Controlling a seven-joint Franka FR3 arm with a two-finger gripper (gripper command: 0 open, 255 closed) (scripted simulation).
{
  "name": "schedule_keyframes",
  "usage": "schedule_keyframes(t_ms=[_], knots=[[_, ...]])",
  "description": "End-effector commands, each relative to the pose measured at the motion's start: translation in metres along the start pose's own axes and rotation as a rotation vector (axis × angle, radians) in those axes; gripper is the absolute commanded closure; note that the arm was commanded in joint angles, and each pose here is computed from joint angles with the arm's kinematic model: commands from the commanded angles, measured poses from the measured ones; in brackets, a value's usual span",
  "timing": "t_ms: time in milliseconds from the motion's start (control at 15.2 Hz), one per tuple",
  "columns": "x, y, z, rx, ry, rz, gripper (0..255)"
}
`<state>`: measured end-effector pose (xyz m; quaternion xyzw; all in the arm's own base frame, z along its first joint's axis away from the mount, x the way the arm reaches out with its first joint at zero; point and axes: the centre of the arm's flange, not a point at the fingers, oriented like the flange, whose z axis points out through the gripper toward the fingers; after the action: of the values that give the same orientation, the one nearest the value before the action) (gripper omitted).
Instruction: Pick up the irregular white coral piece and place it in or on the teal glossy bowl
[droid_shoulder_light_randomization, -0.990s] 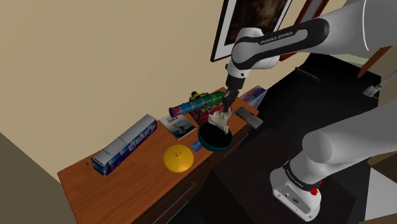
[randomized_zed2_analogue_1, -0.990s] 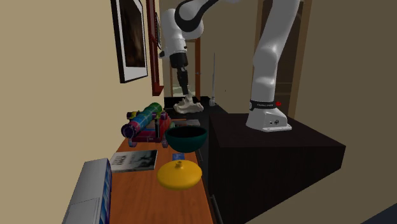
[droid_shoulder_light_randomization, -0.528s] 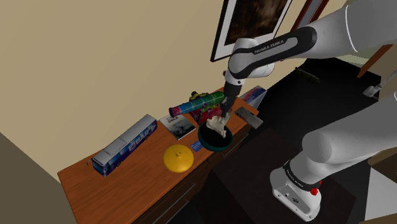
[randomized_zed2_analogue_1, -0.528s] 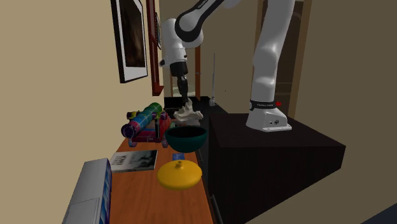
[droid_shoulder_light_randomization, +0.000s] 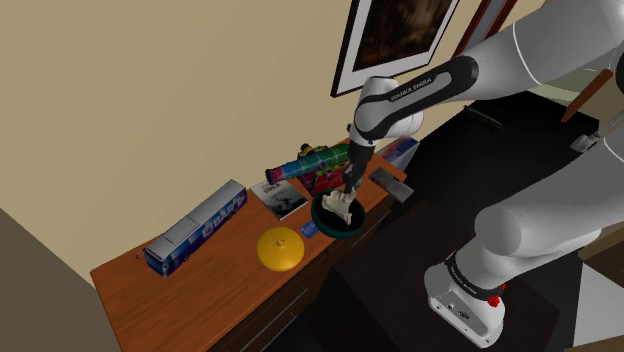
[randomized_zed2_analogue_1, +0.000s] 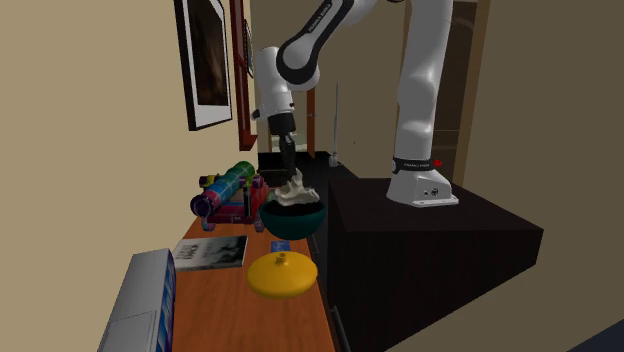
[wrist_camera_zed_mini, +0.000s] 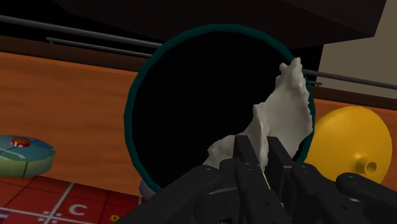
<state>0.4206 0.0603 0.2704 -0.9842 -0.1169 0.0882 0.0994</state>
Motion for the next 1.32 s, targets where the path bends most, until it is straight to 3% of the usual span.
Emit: schedule_keyframes(t_ms=[0, 462, 528, 858, 1122, 1254], knots=[[0.001, 0.001, 0.007, 0.0, 0.001, 0.0, 255], [0.001, 0.001, 0.007, 0.0, 0.001, 0.0, 255], [0.001, 0.001, 0.007, 0.0, 0.001, 0.0, 0], [0.001, 0.001, 0.007, 0.0, 0.001, 0.0, 0], [0.001, 0.001, -0.043, 0.0, 0.001, 0.0, 0], [0.001, 0.001, -0.043, 0.0, 0.001, 0.0, 0]])
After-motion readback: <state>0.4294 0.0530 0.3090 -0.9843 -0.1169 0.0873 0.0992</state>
